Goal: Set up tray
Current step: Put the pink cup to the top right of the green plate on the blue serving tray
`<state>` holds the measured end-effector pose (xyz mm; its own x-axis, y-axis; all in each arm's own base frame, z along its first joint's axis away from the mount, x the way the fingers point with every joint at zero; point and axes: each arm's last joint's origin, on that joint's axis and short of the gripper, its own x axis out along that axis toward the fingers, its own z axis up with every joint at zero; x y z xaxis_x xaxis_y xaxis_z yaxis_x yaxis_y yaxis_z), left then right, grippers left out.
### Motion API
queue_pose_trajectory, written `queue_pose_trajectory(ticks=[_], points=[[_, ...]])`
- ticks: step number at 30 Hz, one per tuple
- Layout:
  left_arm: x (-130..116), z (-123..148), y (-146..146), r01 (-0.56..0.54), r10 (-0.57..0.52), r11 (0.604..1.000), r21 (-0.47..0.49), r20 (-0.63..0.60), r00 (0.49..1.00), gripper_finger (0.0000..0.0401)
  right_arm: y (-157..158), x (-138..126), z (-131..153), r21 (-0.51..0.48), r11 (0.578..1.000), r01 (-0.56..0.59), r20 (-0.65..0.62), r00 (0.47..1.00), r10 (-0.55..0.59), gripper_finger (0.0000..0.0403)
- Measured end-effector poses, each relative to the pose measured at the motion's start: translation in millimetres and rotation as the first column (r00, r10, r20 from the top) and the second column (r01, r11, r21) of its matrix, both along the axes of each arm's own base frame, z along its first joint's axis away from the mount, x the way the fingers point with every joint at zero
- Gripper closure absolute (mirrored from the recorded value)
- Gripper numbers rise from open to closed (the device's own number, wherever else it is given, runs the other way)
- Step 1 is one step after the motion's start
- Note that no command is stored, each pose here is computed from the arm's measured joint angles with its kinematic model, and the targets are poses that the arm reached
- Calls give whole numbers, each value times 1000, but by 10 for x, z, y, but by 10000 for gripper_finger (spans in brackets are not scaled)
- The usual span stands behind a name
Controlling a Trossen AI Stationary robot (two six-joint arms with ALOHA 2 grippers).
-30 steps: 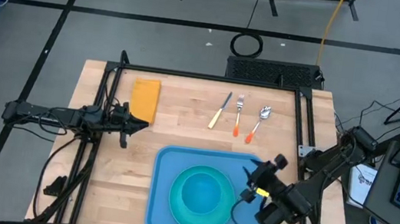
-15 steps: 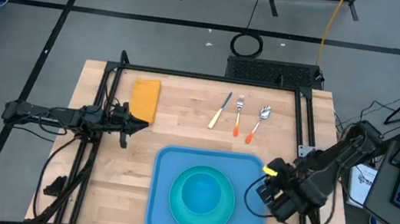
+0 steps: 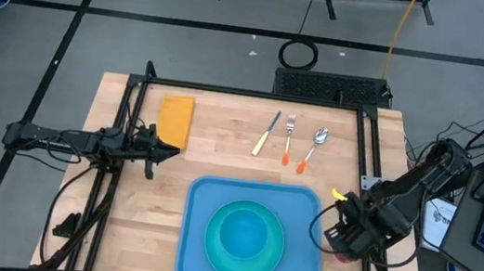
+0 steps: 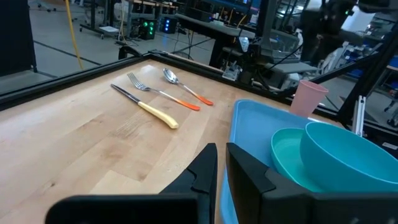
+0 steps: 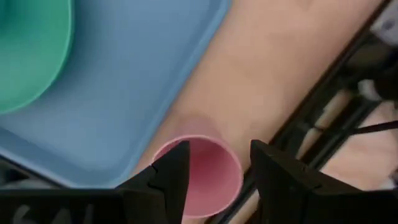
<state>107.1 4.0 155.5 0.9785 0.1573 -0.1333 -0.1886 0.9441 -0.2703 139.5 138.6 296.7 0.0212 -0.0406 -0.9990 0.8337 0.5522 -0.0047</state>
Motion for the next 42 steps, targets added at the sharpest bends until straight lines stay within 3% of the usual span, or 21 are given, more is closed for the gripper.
queue_pose_trajectory(ticks=[3, 8, 25, 32, 37, 42], points=[[0, 0, 0, 0, 0, 1000, 1, 0, 1000, 364, 34, 5, -188, 90, 996, -2, -15, 1000, 4, 246], [0, 0, -1, 1, -1, 1000, 0, 0, 1000, 364, -4, -64, -417, 121, 993, 14, -90, 996, -3, 245], [0, -2, -3, 6, -6, 1000, -12, 0, 1000, 364, 4, -161, -572, 123, 992, 10, -92, 996, 2, 245], [0, -2, -2, 6, -6, 1000, -12, 0, 1000, 364, -32, -212, -718, 120, 993, 19, -163, 987, 1, 249], [0, -2, -2, 6, -6, 1000, -12, 0, 1000, 364, -34, -214, -723, 122, 993, 13, -161, 987, 7, 293], [0, -1, -2, 6, -6, 1000, -12, 0, 1000, 364, -37, -216, -701, 144, 990, -8, -139, 990, 29, 370]])
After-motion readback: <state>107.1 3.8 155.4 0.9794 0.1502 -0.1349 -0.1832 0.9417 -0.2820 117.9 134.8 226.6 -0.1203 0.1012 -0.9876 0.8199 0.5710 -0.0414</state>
